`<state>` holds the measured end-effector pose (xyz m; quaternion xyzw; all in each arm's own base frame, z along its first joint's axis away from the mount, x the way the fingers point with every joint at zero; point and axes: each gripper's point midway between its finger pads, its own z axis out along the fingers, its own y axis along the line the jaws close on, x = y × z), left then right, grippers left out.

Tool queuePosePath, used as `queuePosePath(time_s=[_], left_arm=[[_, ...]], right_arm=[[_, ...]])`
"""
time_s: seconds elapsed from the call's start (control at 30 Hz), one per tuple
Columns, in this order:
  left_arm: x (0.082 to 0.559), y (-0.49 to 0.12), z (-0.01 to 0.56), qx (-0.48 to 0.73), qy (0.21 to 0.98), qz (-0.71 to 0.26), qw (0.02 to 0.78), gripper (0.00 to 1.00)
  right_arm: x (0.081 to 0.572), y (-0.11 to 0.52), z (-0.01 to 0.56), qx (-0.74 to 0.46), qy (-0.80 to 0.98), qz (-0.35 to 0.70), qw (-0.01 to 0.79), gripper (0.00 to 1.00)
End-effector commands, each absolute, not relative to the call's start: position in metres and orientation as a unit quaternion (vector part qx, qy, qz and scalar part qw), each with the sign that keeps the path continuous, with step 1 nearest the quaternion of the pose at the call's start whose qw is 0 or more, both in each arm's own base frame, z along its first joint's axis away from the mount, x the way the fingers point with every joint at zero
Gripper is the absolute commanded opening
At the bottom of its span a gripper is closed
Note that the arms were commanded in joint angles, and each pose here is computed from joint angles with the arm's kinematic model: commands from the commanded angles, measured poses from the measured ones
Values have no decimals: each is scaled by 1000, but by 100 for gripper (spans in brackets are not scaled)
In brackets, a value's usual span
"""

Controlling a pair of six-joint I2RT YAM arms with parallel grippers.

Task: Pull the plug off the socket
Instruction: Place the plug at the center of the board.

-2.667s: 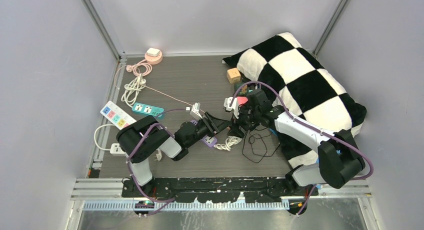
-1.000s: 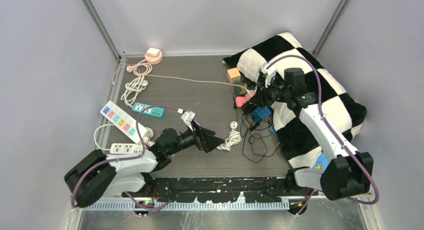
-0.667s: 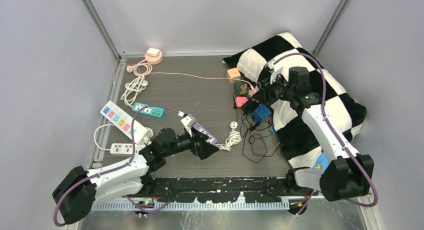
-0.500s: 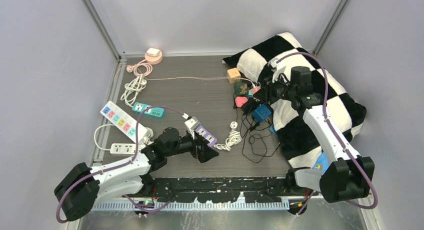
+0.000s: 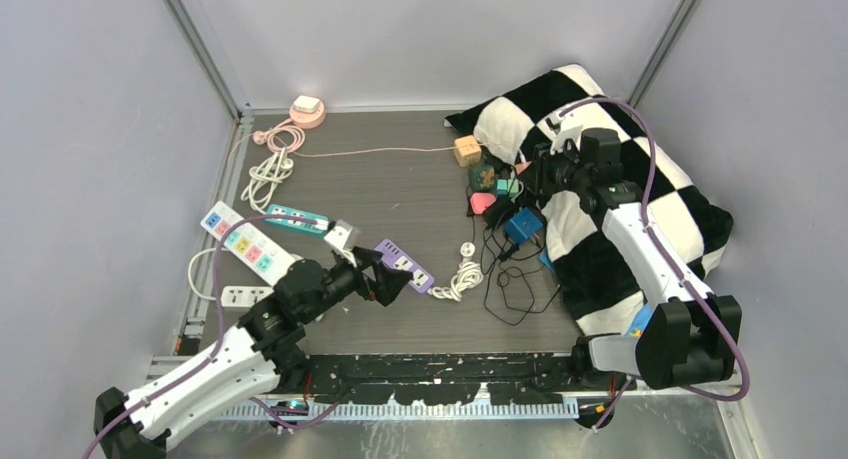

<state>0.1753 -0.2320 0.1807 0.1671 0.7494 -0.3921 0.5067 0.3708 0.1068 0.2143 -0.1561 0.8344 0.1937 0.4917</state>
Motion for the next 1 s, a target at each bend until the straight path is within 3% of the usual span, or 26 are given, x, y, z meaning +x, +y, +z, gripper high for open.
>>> queuePosePath(time_s=[0.0, 0.2, 0.43, 0.63, 0.97], left_arm=[[195, -196, 192, 120, 758, -315, 558, 100], [202, -185, 188, 126, 779, -267, 553, 100], [205, -185, 194, 134, 789, -250, 545, 100], [203, -183, 179, 136, 795, -246, 537, 100], [198, -181, 172, 128, 792, -258, 539, 100]], right_arm=[[401, 81, 248, -98, 816, 130, 555, 1], [397, 50, 301, -53, 763, 58, 642, 1], [388, 18, 351, -18, 726, 4, 688, 1], [383, 12, 386, -19, 709, 19, 705, 1], [368, 31, 385, -89, 724, 57, 681, 1]])
